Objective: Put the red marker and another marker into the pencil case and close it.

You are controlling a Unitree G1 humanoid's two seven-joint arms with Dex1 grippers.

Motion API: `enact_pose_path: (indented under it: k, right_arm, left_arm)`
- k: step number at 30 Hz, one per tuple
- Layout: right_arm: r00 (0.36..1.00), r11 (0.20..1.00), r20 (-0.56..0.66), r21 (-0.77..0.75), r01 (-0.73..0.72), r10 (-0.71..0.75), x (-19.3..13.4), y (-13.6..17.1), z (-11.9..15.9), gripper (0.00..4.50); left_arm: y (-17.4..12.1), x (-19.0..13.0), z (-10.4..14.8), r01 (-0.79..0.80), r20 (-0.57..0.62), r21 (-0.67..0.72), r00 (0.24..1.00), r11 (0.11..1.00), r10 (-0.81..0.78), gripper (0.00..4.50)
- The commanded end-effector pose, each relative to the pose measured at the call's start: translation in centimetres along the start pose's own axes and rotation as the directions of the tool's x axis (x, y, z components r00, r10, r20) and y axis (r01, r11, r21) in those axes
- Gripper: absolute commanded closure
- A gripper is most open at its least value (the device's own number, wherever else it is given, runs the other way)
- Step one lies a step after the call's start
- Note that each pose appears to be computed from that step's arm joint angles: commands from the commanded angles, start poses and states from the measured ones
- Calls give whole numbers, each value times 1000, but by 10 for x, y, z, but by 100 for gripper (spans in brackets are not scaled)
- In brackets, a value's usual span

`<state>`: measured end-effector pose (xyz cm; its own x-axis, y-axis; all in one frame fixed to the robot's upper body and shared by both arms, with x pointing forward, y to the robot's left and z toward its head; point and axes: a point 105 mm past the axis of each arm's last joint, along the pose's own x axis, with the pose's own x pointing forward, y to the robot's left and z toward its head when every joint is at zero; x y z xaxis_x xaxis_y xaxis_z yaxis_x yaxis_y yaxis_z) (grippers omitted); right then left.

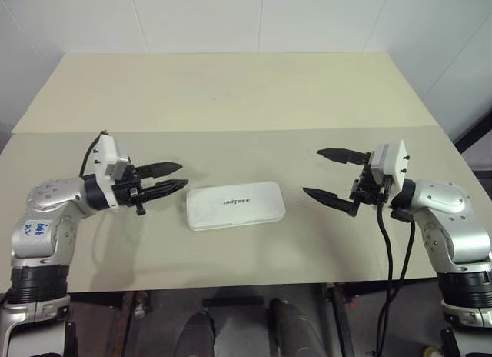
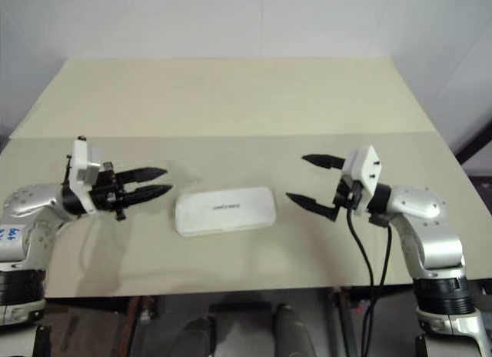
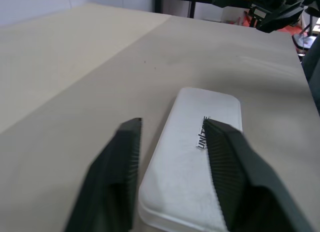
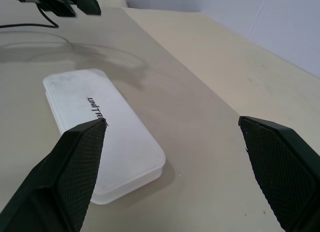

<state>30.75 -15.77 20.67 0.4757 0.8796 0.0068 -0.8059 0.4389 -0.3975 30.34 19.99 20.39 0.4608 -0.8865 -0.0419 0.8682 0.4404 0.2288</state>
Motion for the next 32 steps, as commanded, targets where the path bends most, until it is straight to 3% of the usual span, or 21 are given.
enact_pose_path:
  k: [1, 4, 13, 20, 32]
  right_arm:
    - [1000, 997, 24, -71, 16, -15, -6, -9, 16, 0]
    - [1000, 997, 25, -74, 18, -16, -8, -12, 17, 0]
    - [999, 993, 14, -118, 30, -29, -15, -20, 22, 0]
    - [998, 988, -57, -156, 23, -33, -49, -33, 27, 0]
    - [998, 994, -52, -108, -32, 26, -42, -13, 18, 0]
  left_arm:
    - [2, -6, 10, -10, 24, 69, 1000, 998, 8, 108]
    - [1, -4, 10, -5, 26, 72, 1000, 997, 3, 5]
    - [9, 1, 13, -50, 53, 141, 998, 989, 42, 5]
    - [14, -1, 14, -40, 30, 147, 999, 988, 36, 5]
    - [14, 5, 10, -20, 23, 139, 1000, 990, 17, 5]
